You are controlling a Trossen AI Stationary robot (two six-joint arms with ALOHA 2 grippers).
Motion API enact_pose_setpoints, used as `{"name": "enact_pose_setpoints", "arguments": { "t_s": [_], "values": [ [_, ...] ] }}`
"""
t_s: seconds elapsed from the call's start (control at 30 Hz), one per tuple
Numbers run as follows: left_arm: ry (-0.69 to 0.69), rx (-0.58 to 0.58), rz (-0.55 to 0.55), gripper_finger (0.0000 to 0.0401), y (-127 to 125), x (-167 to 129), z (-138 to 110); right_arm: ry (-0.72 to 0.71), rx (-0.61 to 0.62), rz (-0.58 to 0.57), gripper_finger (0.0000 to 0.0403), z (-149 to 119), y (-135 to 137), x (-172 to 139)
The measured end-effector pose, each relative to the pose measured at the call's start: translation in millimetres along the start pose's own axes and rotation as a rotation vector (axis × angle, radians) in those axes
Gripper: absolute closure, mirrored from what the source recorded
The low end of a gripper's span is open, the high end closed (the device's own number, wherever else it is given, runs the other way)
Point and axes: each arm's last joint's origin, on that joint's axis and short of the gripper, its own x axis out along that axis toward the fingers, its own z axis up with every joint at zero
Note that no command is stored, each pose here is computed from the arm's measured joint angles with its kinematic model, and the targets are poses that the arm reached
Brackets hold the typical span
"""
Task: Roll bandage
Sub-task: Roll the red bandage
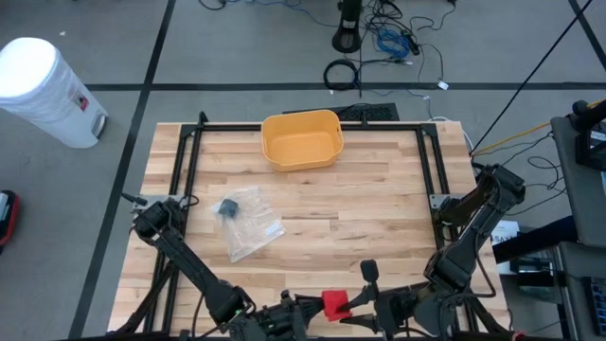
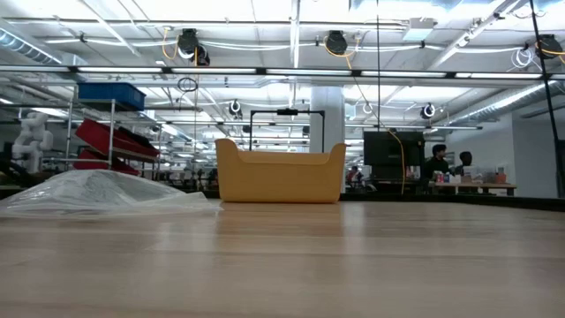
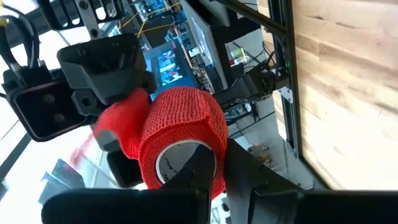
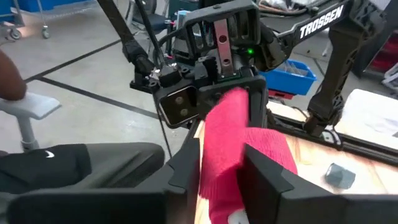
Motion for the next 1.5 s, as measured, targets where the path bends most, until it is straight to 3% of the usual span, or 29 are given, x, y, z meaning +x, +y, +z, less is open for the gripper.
{"name": "enact_pose_setpoints", "arguments": {
  "t_s": [0.27, 0.83, 1.27, 1.5],
  "values": [
    [0.001, -0.049, 0.005, 0.0374, 0.6, 1.8, -1.3, -0.008, -0.042, -0.011, 0.0397, -0.9, 4.0, 0.2],
    [-0.020, -0.347, 0.118, 0.0374, 16.6, 1.0, -6.4, -0.015, -0.130, -0.012, 0.0401, -1.7, 14.4, -7.4],
    [-0.021, -0.353, 0.118, 0.0374, 16.6, 0.7, -6.2, 0.013, -0.172, -0.007, 0.0401, -4.9, 14.4, -7.5],
    [-0.020, -0.424, 0.112, 0.0374, 15.8, 1.2, -6.3, 0.010, -0.222, -0.015, 0.0401, -4.6, 14.2, -7.6]
  ]
}}
